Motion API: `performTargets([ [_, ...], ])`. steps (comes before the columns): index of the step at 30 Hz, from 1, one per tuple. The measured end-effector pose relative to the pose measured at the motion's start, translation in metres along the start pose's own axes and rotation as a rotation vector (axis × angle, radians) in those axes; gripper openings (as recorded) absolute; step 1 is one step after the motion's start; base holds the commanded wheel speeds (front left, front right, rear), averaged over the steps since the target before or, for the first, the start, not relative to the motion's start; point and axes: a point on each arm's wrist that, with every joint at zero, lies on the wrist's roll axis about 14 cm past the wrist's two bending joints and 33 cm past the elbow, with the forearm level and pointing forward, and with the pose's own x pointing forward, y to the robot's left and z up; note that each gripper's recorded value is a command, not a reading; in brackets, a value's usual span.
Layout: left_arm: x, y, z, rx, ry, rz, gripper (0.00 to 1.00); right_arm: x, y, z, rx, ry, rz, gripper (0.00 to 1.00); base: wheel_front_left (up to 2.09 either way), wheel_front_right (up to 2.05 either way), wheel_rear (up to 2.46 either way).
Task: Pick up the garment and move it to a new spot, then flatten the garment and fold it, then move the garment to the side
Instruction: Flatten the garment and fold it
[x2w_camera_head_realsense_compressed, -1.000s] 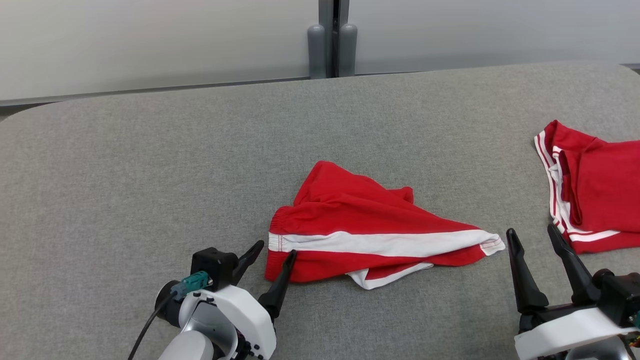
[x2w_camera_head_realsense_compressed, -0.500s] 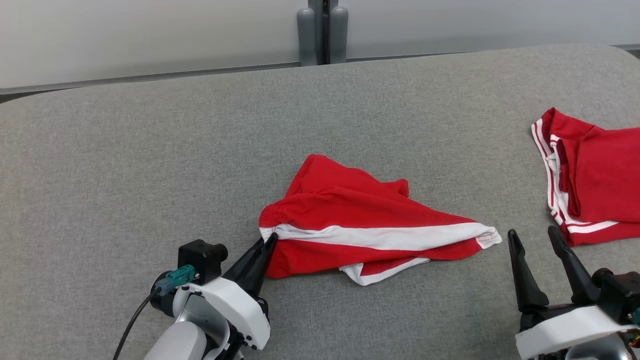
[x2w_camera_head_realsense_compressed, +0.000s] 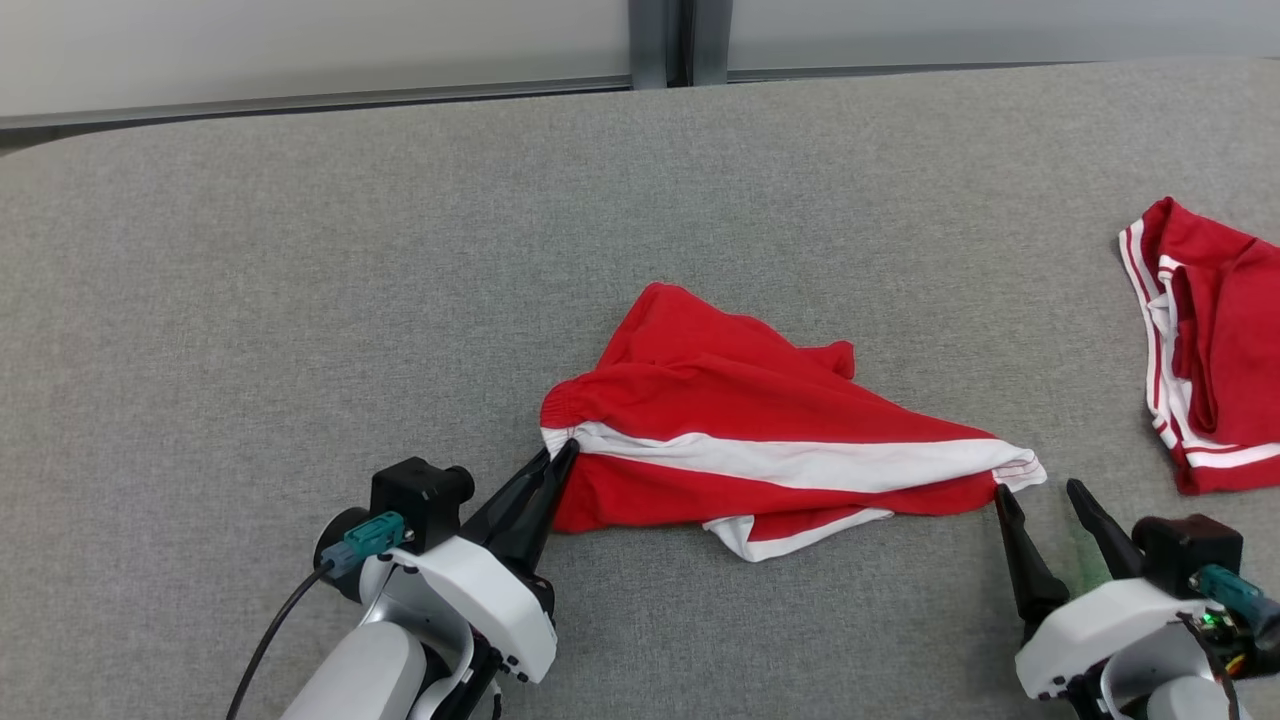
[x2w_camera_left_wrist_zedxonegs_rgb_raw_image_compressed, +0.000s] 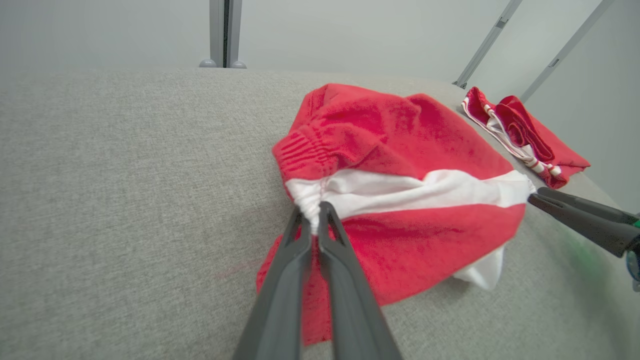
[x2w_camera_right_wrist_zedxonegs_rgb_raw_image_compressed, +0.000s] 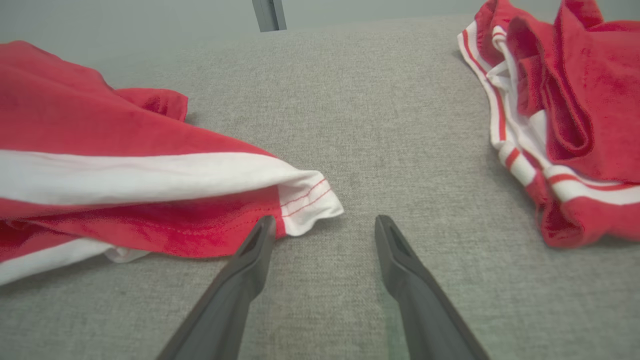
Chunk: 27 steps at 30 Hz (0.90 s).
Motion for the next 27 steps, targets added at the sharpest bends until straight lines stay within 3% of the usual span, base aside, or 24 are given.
performTargets([
  [5,0.004,0.003,0.001,0.003,-0.003,0.0,0.0,0.023,0.006,-0.002,-0.012,0.016,0.028,1.0,0.0,0.0,0.0],
  [6,0.003,0.004,0.001,0.005,-0.007,0.001,0.0,0.026,0.006,-0.002,-0.014,0.015,0.032,0.62,0.0,0.0,0.0],
  [7,0.003,0.004,0.002,0.006,-0.008,0.002,0.0,0.029,0.007,-0.001,-0.012,0.009,0.036,0.11,0.0,0.0,0.0],
  [8,0.002,0.005,0.004,0.009,-0.016,0.006,0.0,0.032,0.007,0.001,-0.014,-0.005,0.037,0.0,0.0,0.0,0.0],
  [11,0.0,0.009,0.016,0.024,-0.061,0.017,0.0,0.035,0.008,0.014,-0.012,-0.068,0.042,0.0,0.0,0.0,0.0],
  [17,-0.007,0.006,0.066,0.11,-0.209,0.019,0.0,0.024,0.009,0.107,-0.107,-0.381,0.056,0.0,0.0,0.0,0.0],
  [27,-0.039,-0.037,0.192,0.283,-0.558,-0.038,0.0,-0.05,0.041,0.248,-0.307,-0.79,0.09,0.0,0.0,0.0,0.0],
])
